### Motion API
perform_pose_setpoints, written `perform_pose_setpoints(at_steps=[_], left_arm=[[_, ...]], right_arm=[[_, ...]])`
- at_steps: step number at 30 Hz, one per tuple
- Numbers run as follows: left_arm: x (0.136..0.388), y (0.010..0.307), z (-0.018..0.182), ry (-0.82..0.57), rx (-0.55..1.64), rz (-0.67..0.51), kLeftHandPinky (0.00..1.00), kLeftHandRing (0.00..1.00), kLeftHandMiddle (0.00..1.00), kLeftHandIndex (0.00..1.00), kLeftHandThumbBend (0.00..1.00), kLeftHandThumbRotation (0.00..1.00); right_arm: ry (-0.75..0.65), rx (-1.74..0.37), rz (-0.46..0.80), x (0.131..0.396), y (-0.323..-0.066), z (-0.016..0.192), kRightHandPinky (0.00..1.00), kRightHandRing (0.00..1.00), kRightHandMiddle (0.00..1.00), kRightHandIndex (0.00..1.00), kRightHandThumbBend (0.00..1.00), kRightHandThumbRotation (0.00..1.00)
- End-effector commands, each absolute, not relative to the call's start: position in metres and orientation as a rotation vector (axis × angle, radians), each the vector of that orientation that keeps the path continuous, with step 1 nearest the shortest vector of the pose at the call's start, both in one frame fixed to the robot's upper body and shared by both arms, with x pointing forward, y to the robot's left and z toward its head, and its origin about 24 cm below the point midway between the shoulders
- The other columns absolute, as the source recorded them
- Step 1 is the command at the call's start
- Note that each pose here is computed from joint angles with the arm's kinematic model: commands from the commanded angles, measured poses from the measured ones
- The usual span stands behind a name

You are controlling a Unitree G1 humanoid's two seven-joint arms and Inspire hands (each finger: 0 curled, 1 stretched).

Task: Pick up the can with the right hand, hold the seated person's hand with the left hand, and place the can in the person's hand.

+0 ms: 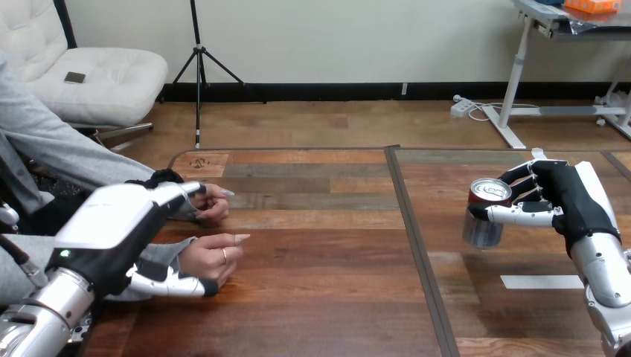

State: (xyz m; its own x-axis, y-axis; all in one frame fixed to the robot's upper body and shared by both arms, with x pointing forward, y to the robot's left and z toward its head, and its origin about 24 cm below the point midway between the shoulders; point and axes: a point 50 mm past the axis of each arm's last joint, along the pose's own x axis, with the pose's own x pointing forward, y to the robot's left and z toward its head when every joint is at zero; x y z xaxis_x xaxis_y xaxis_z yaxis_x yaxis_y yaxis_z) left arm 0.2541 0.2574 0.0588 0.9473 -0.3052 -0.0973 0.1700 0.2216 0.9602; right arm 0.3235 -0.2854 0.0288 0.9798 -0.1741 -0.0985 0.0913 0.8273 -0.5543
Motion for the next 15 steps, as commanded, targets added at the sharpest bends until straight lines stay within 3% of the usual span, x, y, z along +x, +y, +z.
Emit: perform_pose_setpoints(at_steps=[1,15], left_arm=[[0.2692,0.2596,0.0754,-0.145,1.348,-0.334,0.75,0.83,0.86,0.86,1.0,0.42],[0.2751,0.2677,0.0703,-0.056,1.418,-0.391,0.76,0.82,0.85,0.84,1.0,0.36]], right_arm=[[0.009,-0.57,-0.163,0.3443,-0.2815,0.0658,0.37,0.4,0.43,0.45,0.78,0.0],[0.011,-0.58,-0.168,0.3437,-0.283,0.0658,0.36,0.4,0.43,0.46,0.78,0.0]])
